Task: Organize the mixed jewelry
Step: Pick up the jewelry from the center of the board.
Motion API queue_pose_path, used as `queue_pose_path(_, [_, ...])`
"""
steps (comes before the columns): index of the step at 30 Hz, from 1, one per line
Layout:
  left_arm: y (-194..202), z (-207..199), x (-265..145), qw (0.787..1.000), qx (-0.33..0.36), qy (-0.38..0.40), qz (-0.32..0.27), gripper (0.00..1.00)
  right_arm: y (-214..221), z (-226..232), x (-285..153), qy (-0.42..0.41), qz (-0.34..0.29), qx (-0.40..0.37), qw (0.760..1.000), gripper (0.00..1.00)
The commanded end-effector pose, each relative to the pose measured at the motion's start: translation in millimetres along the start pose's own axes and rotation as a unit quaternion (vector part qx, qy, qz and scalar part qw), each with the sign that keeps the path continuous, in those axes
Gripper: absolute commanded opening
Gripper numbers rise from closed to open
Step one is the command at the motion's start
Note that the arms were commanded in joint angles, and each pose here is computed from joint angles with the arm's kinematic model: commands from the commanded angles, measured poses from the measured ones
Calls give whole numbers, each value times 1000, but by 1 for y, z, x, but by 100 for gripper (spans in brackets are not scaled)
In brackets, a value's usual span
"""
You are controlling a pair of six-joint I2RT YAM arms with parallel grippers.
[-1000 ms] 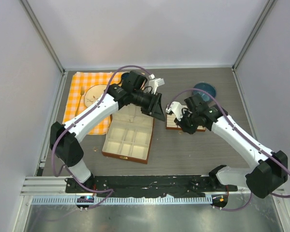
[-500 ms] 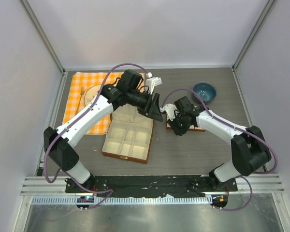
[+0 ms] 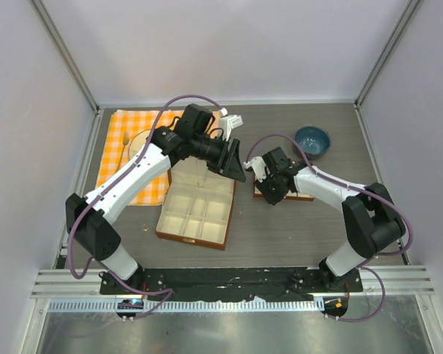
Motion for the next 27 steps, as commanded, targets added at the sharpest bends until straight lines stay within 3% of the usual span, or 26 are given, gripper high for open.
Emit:
queue_pose_path(1, [-8,-14,-15,999,26,8,-25,47,-18,-11,-1,23,-22,9,999,31])
queue_pose_path(27, [-7,-9,-16,999,15,13,-30,47,10,-9,20,5,23,19,1000,30])
Point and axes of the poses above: each gripper's point midway between its finger pads, its own x axis out along the fingers, its own z axis along the line the jaws close on, y = z × x, the point moved 1 cm from there along -x, back along the fingers, and after that the axes turned 2 degrees about -x, right-handed, at the moved point
